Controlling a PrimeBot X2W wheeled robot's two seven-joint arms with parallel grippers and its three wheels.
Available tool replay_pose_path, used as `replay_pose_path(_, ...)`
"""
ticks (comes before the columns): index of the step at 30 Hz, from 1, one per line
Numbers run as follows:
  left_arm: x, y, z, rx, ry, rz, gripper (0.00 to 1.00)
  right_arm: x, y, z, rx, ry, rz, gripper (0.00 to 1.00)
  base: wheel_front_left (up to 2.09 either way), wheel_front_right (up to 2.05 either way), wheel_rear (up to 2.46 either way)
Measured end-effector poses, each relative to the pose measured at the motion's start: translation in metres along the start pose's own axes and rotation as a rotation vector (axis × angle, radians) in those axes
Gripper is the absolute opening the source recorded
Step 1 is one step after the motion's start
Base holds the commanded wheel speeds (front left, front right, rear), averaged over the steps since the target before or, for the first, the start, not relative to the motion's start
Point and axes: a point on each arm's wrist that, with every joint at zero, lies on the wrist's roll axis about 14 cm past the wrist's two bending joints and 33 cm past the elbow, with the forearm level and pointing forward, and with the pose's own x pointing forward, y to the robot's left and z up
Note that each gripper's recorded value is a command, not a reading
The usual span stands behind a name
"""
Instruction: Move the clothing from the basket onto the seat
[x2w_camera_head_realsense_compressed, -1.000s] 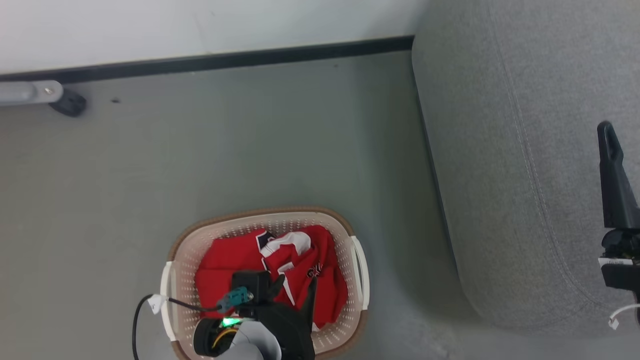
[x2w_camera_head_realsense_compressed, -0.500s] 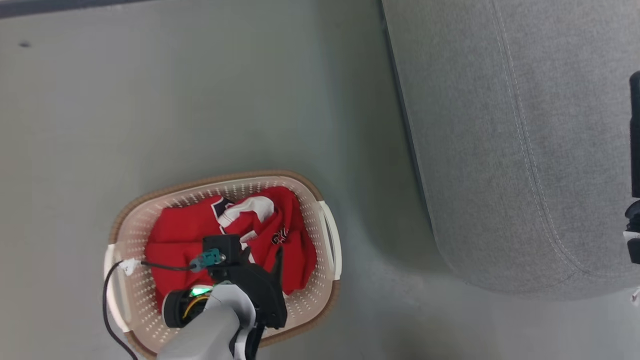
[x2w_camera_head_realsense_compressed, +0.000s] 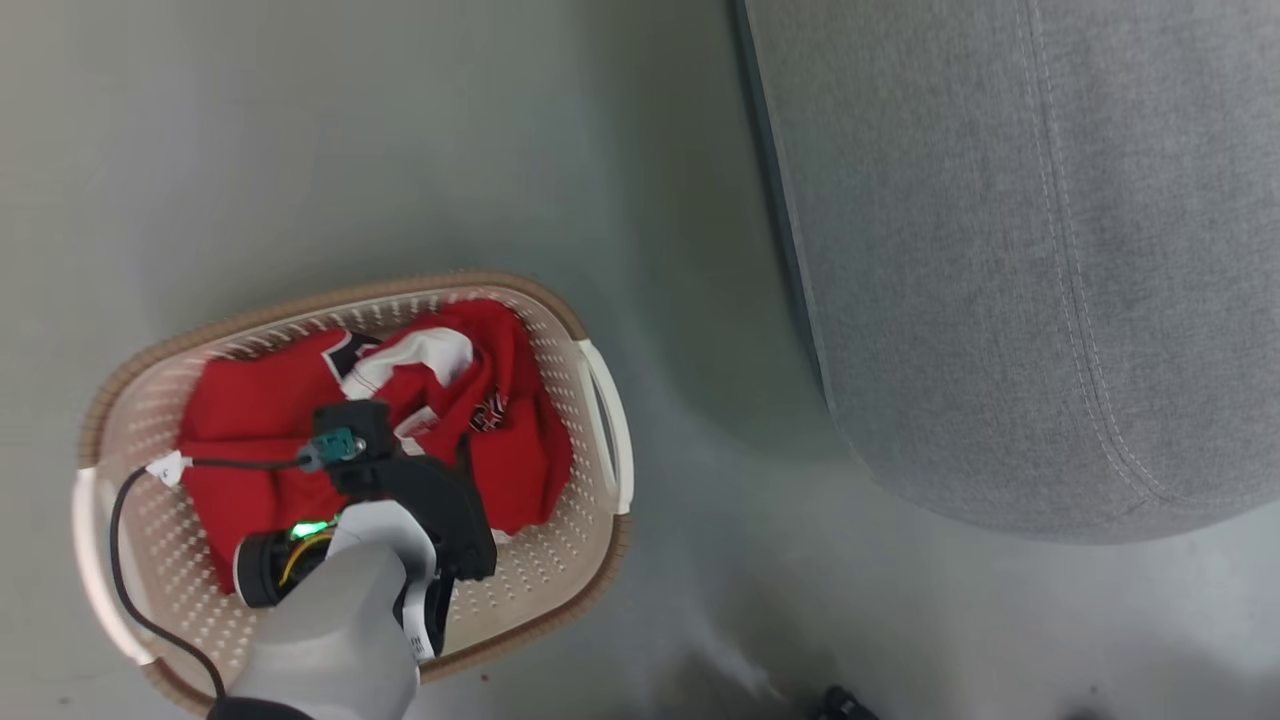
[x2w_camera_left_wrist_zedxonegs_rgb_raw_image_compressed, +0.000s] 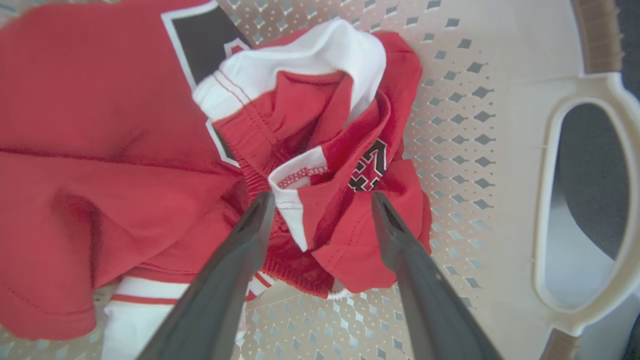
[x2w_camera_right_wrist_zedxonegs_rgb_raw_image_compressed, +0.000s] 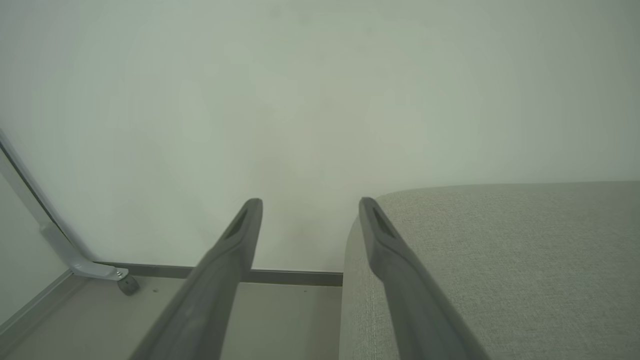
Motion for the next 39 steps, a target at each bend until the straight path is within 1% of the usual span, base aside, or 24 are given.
replay_pose_path(7, 0.024, 0.003, -0.006, -0.002, 0.027, 0.003, 1.0, -0.001, -0.011, -0.019, -0.002, 0.058, -0.029, 1.0, 0.0, 0.0, 0.0)
replay_pose_path(13, 0.038, 0.008, -0.011, -0.039, 0.04, 0.018, 1.0, -0.002, -0.014, -0.032, -0.01, 0.098, -0.03, 1.0, 0.0, 0.0, 0.0)
replay_pose_path(18, 0.045, 0.008, -0.011, -0.074, 0.029, 0.02, 1.0, 0.001, -0.014, -0.037, -0.017, 0.113, -0.021, 1.0, 0.0, 0.0, 0.0)
replay_pose_path(23, 0.05, 0.005, -0.009, -0.064, 0.02, 0.008, 1.0, 0.001, -0.014, -0.04, -0.022, 0.122, -0.017, 1.0, 0.0, 0.0, 0.0)
replay_pose_path(24, 0.05, 0.005, -0.009, -0.061, 0.021, 0.007, 0.79, 0.001, -0.014, -0.04, -0.02, 0.123, -0.017, 1.0, 0.0, 0.0, 0.0)
replay_pose_path(25, 0.051, 0.005, -0.009, -0.058, 0.021, 0.006, 0.47, 0.001, -0.014, -0.041, -0.016, 0.125, -0.018, 1.0, 0.0, 0.0, 0.0)
replay_pose_path(26, 0.051, 0.004, -0.01, -0.055, 0.019, 0.005, 0.02, 0.001, -0.014, -0.041, -0.015, 0.126, -0.018, 1.0, 0.0, 0.0, 0.0)
replay_pose_path(27, 0.051, 0.004, -0.01, -0.055, 0.02, 0.004, 0.0, 0.001, -0.014, -0.041, -0.015, 0.127, -0.018, 1.0, 0.0, 0.0, 0.0)
replay_pose_path(33, 0.05, 0.004, -0.011, -0.079, 0.017, 0.01, 0.0, 0.001, -0.015, -0.041, -0.017, 0.129, -0.021, 1.0, 0.0, 0.0, 0.0)
replay_pose_path(39, 0.039, 0.008, -0.014, -0.095, 0.014, 0.027, 0.0, 0.004, -0.013, -0.031, -0.018, 0.099, -0.013, 1.0, 0.0, 0.0, 0.0)
